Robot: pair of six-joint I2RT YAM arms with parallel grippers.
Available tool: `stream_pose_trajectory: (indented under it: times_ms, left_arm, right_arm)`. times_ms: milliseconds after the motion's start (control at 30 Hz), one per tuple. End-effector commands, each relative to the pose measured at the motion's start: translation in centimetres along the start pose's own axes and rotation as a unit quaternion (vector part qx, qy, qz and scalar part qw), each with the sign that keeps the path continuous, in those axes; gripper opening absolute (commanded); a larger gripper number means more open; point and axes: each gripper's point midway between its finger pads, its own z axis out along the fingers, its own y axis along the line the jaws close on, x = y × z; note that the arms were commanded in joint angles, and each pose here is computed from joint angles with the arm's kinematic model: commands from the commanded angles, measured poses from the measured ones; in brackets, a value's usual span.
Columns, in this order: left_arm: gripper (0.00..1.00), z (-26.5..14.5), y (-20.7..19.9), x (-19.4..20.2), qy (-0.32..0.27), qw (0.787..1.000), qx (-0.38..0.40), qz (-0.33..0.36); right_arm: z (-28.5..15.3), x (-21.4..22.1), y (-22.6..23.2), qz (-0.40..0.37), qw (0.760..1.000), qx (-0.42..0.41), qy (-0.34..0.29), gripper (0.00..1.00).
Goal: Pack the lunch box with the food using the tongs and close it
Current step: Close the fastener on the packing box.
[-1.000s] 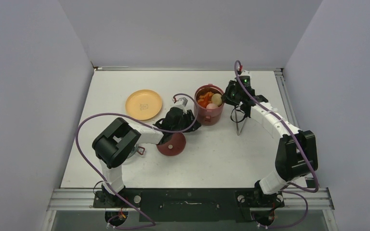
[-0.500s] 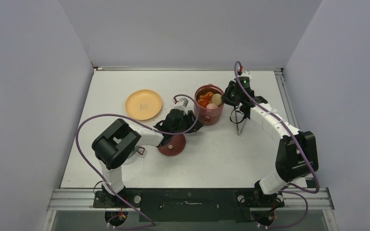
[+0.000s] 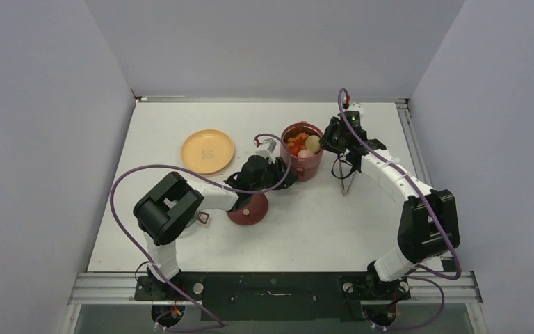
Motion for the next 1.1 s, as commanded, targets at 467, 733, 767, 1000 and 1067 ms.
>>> stream_pose_trajectory:
  times_ms: [467,733,767,1000,1067]
  left_arm:
    - [0.36,1.6,-1.6,-1.9,-0.039,0.998,0.010,0.053]
    - [0.36,1.8,-1.4,-2.4,-0.060,0.995,0.010,0.078]
    - [0.36,1.9,-1.4,-2.4,-0.060,0.995,0.009,0.079]
    - [0.34,2.5,0.5,-2.3,-0.068,0.993,-0.031,0.094]
    - [0.33,2.4,1.1,-2.4,-0.073,0.991,-0.043,0.101]
  right_arm:
    - [-0.6,1.9,0.2,0.002,1.000,-0.002,0.025,0.05]
    - [-0.7,2.0,0.3,0.001,1.000,-0.003,0.025,0.05]
    - [-0.7,2.0,0.2,0.002,1.000,-0.003,0.025,0.05]
    - [-0.9,2.1,0.3,0.002,1.000,-0.005,0.025,0.05]
    - [-0.8,2.1,0.3,0.001,1.000,-0.005,0.026,0.05]
